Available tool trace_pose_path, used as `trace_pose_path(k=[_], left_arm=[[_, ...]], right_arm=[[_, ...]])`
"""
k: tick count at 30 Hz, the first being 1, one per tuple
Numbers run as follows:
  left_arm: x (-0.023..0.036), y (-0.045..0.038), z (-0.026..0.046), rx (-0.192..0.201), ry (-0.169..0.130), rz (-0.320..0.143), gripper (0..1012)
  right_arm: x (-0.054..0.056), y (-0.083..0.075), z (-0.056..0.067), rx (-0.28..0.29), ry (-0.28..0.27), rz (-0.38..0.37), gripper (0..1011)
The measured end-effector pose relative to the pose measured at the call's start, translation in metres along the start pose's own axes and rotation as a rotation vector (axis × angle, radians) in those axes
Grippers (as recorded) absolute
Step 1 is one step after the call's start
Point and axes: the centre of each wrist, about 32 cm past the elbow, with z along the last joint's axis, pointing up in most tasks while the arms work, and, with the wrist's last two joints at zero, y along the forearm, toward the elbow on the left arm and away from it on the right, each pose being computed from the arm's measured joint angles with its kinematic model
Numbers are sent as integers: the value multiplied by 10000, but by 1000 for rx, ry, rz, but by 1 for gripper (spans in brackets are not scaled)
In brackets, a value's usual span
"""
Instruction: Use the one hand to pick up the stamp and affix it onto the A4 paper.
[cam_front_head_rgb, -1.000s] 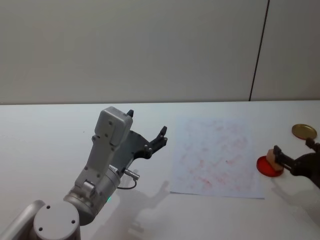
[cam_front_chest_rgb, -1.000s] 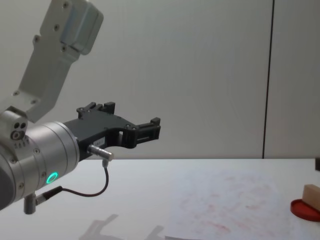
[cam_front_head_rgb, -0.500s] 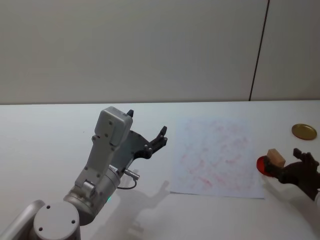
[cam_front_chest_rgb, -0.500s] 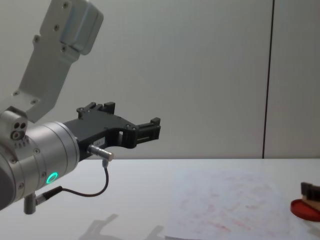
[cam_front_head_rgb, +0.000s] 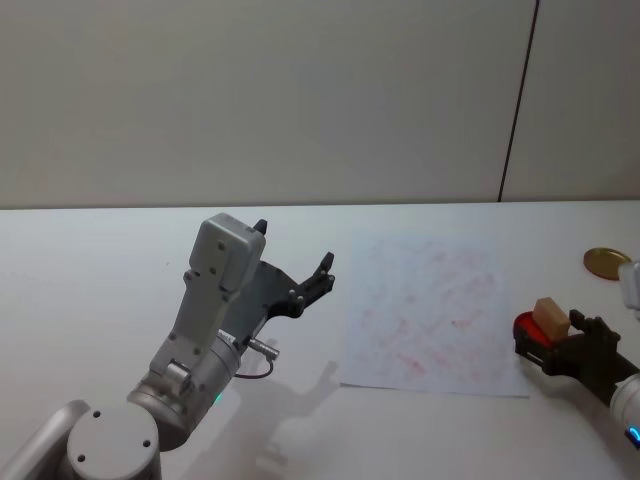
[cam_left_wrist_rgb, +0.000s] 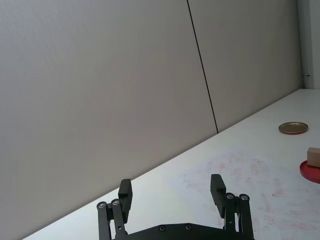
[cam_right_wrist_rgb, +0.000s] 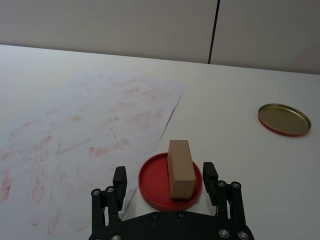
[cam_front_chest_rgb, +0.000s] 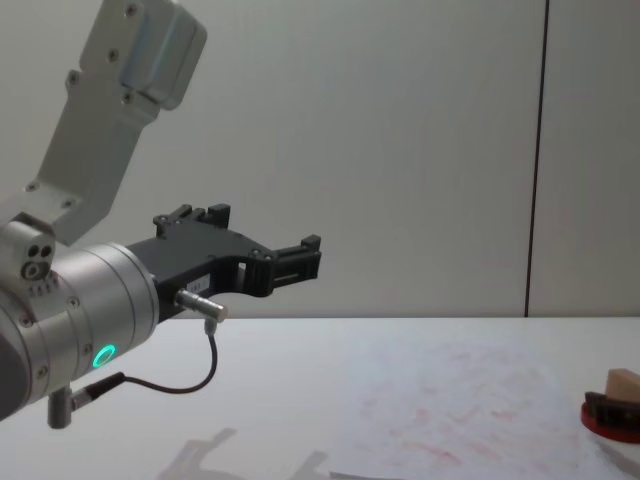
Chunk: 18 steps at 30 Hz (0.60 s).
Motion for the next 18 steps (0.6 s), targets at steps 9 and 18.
trace_pose_path(k=[9, 18], left_arm=[[0, 0, 0, 0, 0, 0, 993], [0, 0, 0, 0, 0, 0, 993]], right_arm=[[-16, 36, -21, -6, 3, -9, 729], [-13, 48, -21, 17, -5, -24, 408]])
